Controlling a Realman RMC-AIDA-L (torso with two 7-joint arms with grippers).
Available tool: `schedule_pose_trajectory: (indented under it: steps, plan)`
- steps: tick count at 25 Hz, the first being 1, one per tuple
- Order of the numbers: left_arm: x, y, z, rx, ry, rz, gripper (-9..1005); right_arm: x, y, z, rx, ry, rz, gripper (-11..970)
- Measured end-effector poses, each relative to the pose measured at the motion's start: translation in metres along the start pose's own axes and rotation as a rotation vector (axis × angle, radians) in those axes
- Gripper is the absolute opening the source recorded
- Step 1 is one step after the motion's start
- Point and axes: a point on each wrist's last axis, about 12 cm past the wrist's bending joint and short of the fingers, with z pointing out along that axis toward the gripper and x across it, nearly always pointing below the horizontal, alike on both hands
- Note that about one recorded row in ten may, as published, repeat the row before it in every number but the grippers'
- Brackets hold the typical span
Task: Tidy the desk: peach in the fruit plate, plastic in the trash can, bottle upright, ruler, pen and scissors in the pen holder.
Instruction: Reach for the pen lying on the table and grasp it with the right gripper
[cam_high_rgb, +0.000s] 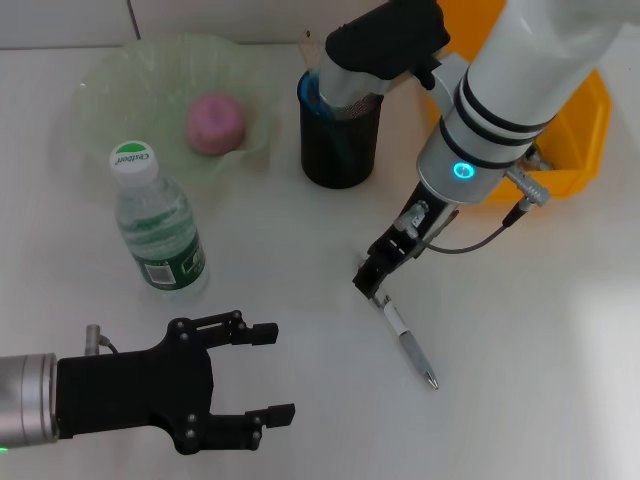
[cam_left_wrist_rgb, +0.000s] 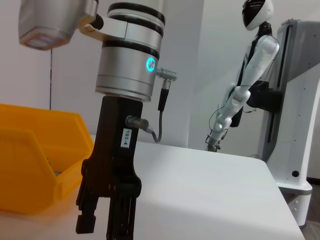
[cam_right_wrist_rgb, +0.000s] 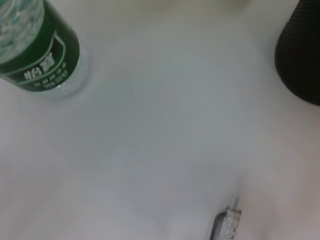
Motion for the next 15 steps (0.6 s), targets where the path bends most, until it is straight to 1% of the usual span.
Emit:
schedule_pose_trajectory:
  steps: [5, 15]
  plan:
    - [-0.001, 0.001, 0.001, 0.001, -0.001, 0.002, 800, 0.000, 0.001, 0.004, 0.013, 0.004, -0.015, 807]
    - [-0.001, 0.001, 0.001, 0.001, -0.005, 0.004, 800, -0.001, 0.010, 0.012, 0.053, 0.008, -0.091, 778]
